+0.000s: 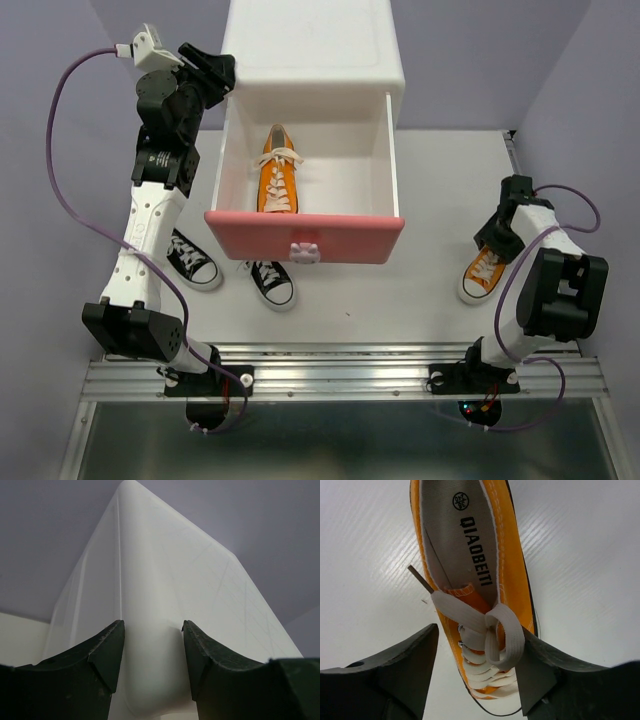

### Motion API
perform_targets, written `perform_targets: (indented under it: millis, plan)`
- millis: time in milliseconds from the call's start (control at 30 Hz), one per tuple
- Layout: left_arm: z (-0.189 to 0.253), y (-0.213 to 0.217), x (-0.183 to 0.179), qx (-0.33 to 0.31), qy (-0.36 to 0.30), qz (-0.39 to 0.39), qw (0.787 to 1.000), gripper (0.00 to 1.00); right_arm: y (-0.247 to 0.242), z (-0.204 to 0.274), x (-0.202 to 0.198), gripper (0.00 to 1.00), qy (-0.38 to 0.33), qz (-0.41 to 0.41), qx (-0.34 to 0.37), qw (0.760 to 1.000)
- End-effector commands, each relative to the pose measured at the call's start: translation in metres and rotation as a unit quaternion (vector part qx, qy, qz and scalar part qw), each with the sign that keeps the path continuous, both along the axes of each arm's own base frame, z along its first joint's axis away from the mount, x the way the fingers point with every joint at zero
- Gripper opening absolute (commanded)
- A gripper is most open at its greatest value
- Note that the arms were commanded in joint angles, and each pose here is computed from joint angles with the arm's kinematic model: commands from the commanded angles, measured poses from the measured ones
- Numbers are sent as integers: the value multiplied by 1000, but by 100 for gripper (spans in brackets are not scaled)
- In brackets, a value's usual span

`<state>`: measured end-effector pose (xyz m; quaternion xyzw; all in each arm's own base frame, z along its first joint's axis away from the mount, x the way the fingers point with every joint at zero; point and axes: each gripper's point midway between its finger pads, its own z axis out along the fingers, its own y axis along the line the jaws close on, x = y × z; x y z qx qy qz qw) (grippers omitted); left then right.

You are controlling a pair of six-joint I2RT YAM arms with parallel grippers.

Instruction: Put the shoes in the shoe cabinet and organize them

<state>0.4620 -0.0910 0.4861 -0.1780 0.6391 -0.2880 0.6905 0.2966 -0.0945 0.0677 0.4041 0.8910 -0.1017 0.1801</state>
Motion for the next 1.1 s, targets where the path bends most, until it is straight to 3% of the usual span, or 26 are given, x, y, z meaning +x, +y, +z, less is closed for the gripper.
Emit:
perform_targets:
  millis: [0, 200, 233, 333, 467, 800, 900, 1000, 1033, 1067]
  plan:
    - [-149, -3, 4, 90, 225, -20, 970, 57, -9, -5, 4, 62, -6, -1, -16, 1000]
    - [-149, -5, 6, 89, 225, -24, 970, 57, -9, -4, 8, 30, -16, 6, -17, 1000]
    - [-150, -5, 7, 89, 226, -24, 970, 57, -9, -3, 8, 19, -18, 8, -18, 1000]
    - [-150, -5, 6, 91, 226, -25, 970, 57, -12, 5, 9, 1, -29, 16, -22, 999]
    - [-148, -6, 6, 92, 225, -28, 970, 57, -18, 34, 16, 1, -61, 18, -42, 997]
    - [-148, -13, 6, 97, 224, -49, 968, 57, -16, 168, 61, 1, -238, 69, -75, 966]
    - [-152, -14, 4, 100, 233, -55, 966, 57, -3, 211, 74, 1, -292, 94, -55, 950]
    - [-152, -14, 3, 102, 234, -56, 965, 57, 15, 283, 93, 0, -386, 123, -30, 914]
    - [-152, -14, 1, 102, 235, -57, 965, 57, 24, 281, 96, 1, -390, 138, -8, 911]
    - [-153, -14, 1, 102, 237, -57, 965, 57, 31, 318, 102, 1, -433, 150, -4, 889]
